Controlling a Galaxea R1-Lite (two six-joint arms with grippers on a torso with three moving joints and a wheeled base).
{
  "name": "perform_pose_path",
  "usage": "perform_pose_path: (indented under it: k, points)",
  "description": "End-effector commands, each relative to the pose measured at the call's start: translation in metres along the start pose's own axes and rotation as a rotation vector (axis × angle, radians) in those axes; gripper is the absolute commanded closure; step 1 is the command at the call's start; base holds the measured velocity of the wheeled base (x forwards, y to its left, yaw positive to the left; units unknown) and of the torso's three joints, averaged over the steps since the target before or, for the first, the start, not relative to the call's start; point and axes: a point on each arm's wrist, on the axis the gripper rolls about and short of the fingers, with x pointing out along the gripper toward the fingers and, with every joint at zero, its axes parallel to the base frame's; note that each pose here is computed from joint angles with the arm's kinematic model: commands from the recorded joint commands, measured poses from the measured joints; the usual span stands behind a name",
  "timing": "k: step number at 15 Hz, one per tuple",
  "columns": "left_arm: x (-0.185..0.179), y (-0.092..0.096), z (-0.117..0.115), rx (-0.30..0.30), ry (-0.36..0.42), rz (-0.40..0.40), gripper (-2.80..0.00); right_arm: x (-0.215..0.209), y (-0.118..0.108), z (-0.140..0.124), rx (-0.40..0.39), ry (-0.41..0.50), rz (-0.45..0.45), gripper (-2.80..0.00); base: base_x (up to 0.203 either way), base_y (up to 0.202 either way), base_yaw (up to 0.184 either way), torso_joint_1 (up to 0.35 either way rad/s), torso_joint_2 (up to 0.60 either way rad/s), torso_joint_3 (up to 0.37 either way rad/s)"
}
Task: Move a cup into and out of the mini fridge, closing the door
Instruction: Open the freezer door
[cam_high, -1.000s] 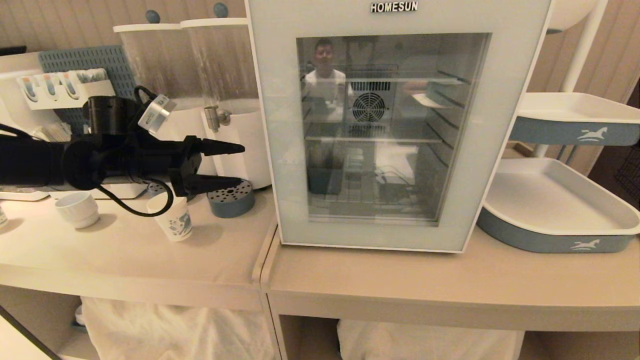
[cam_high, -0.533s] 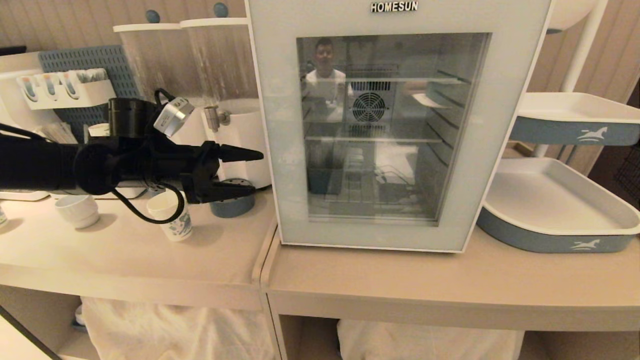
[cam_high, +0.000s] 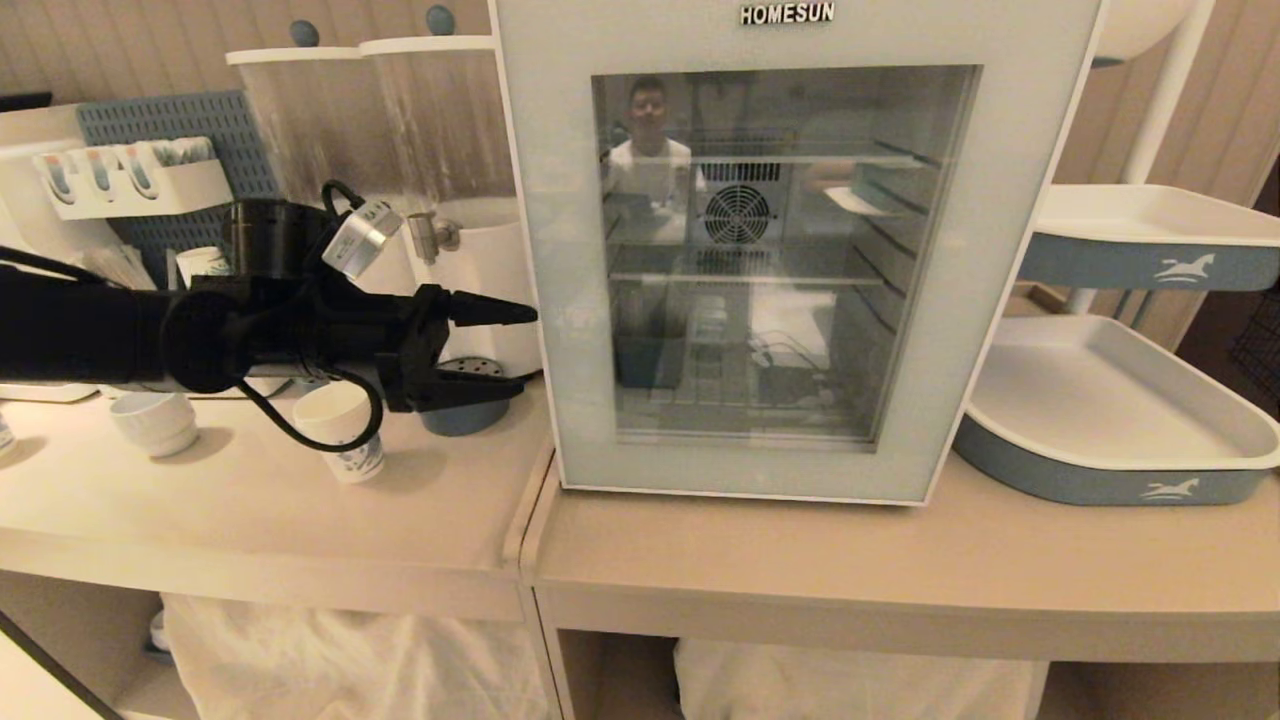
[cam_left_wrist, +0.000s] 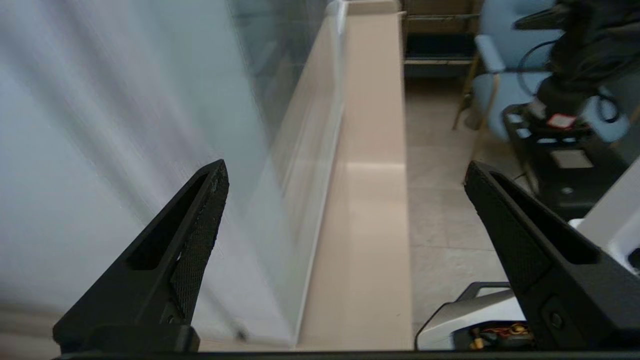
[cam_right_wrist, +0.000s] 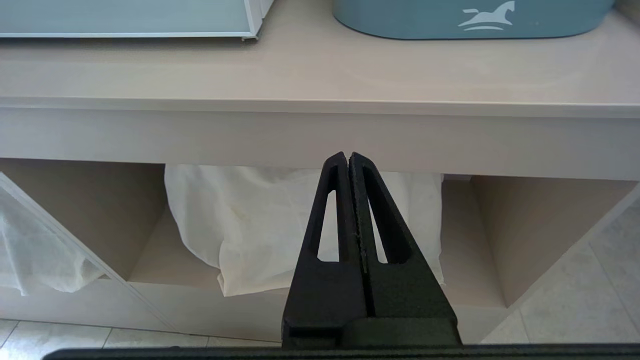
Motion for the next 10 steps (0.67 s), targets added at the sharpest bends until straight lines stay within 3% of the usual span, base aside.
perform_pose_path:
  k: [1, 6, 10]
  points:
    - [-0.008, 0.0, 0.003, 0.013, -0.001, 0.016, -2.8, 0.0, 0.0, 0.0, -0.004, 0.002, 0.002, 0.0, 0.0, 0.0, 0.0, 0.0, 0.0, 0.0]
    - [-0.017, 0.013, -0.003, 0.011, 0.005, 0.048, -2.8, 0.0, 0.0, 0.0, -0.004, 0.002, 0.002, 0.0, 0.0, 0.0, 0.0, 0.0, 0.0, 0.0]
    - [-0.002, 0.018, -0.008, 0.005, 0.011, 0.031, -2.8, 0.0, 0.0, 0.0, -0.004, 0.002, 0.002, 0.0, 0.0, 0.0, 0.0, 0.0, 0.0, 0.0]
